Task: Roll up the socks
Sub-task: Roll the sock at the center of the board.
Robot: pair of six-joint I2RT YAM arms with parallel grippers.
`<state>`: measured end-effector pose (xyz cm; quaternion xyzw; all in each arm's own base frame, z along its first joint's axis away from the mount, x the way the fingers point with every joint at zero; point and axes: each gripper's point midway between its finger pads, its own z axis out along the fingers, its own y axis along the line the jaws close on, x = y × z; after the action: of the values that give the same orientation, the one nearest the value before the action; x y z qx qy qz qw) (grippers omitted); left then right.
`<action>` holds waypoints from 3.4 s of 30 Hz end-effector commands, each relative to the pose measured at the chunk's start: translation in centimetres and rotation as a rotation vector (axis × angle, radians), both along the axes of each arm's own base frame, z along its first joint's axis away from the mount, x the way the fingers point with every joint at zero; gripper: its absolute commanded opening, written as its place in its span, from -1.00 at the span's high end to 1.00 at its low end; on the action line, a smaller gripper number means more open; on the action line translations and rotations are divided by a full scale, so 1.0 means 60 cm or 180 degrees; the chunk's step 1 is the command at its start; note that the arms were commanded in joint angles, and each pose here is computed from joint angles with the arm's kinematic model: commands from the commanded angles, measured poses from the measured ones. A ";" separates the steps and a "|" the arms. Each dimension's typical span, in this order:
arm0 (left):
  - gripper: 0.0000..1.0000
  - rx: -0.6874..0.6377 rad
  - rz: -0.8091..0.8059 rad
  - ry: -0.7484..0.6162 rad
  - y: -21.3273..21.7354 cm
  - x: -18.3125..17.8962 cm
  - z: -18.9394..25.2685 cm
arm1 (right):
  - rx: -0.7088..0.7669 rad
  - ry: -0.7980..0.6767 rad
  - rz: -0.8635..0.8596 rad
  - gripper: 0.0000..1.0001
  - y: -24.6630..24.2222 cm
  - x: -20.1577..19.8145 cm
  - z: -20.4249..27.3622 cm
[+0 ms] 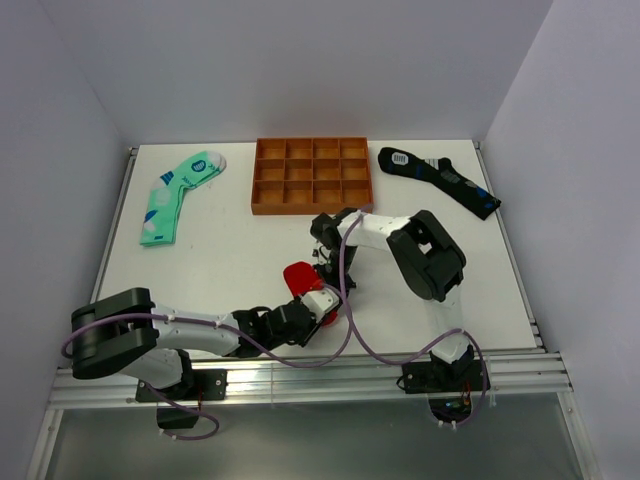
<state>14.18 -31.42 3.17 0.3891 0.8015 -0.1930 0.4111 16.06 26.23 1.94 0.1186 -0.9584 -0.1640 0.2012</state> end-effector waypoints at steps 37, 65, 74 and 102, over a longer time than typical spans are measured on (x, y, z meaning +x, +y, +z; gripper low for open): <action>0.99 -0.0891 0.0119 0.1521 0.021 0.002 -0.013 | 0.1061 -0.1690 -0.0661 0.26 0.053 0.117 0.068; 0.99 -0.1001 0.0337 0.2025 0.044 0.002 -0.027 | 0.1175 -0.2056 -0.0675 0.57 0.071 0.160 -0.002; 0.99 -0.0927 0.0397 0.2441 0.042 -0.007 -0.040 | 0.0635 -0.2075 -0.0905 0.62 0.003 0.131 -0.059; 0.99 -0.0593 0.0794 0.3755 0.079 -0.064 -0.079 | 0.2167 -0.3404 -0.1159 0.31 -0.002 0.110 0.075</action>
<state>13.29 -30.42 2.40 0.1163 0.8696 -0.4792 0.0247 21.09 25.81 2.52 0.0595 -0.8756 -0.3797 -0.2924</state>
